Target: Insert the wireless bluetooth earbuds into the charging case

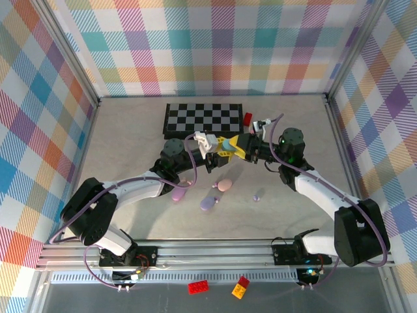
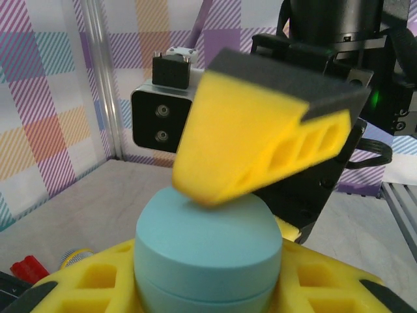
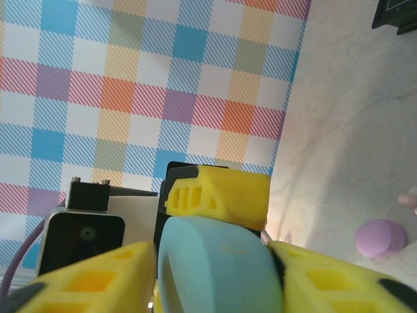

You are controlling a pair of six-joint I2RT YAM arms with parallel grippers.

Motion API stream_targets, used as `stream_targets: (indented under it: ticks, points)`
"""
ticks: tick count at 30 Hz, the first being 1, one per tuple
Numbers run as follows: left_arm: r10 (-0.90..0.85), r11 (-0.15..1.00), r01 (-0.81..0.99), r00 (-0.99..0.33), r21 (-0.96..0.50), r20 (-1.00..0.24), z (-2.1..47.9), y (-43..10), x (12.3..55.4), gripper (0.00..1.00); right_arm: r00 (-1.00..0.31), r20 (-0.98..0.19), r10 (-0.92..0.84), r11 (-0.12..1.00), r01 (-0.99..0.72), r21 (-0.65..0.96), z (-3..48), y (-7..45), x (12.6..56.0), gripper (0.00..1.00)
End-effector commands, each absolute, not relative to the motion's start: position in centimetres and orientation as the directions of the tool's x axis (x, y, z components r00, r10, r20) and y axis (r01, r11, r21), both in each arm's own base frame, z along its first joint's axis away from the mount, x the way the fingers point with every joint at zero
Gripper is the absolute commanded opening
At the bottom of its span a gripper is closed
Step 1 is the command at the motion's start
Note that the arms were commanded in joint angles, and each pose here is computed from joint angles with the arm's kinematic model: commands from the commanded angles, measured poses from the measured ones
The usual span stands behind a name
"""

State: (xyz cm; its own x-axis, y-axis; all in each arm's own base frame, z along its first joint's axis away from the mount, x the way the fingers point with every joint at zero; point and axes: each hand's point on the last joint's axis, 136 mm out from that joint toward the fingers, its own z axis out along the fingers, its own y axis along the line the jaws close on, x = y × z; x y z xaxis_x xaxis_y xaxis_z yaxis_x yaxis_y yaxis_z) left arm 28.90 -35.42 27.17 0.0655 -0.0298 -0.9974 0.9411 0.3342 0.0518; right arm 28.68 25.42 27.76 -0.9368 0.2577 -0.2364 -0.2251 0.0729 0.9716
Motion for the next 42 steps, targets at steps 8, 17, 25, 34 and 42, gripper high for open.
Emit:
stream_targets:
  ticks: [8, 17, 25, 34, 42]
  points:
    - [-0.023, 0.321, 0.943, 0.098, 0.086, -0.995, 28.1, -35.2, 28.1, 0.36, -0.921, -0.267, 0.286, 0.065, -0.259, 0.964, 28.0, 25.3, 28.9, 0.19]
    - [0.005, 0.396, 0.918, 0.015, 0.015, -1.0, 25.8, -32.6, 27.9, 0.93, -0.876, -0.313, 0.367, 0.332, -0.191, 0.924, 22.2, 23.8, 31.7, 0.18]
    - [0.004, 0.49, 0.863, -0.144, -0.124, -0.99, 21.8, -29.1, 27.5, 1.0, -0.891, -0.342, 0.298, 0.507, -0.155, 0.848, 15.8, 25.2, 34.4, 0.21]
    - [0.042, 0.554, 0.812, -0.247, -0.183, -0.968, 18.6, -27.1, 26.5, 1.0, -0.927, -0.287, 0.241, 0.554, -0.111, 0.825, 9.5, 30.1, 36.7, 0.21]
    - [0.118, 0.581, 0.787, -0.335, -0.209, -0.935, 16.0, -26.4, 25.4, 1.0, -0.944, -0.239, 0.228, 0.597, -0.058, 0.8, 5.5, 32.2, 37.6, 0.25]
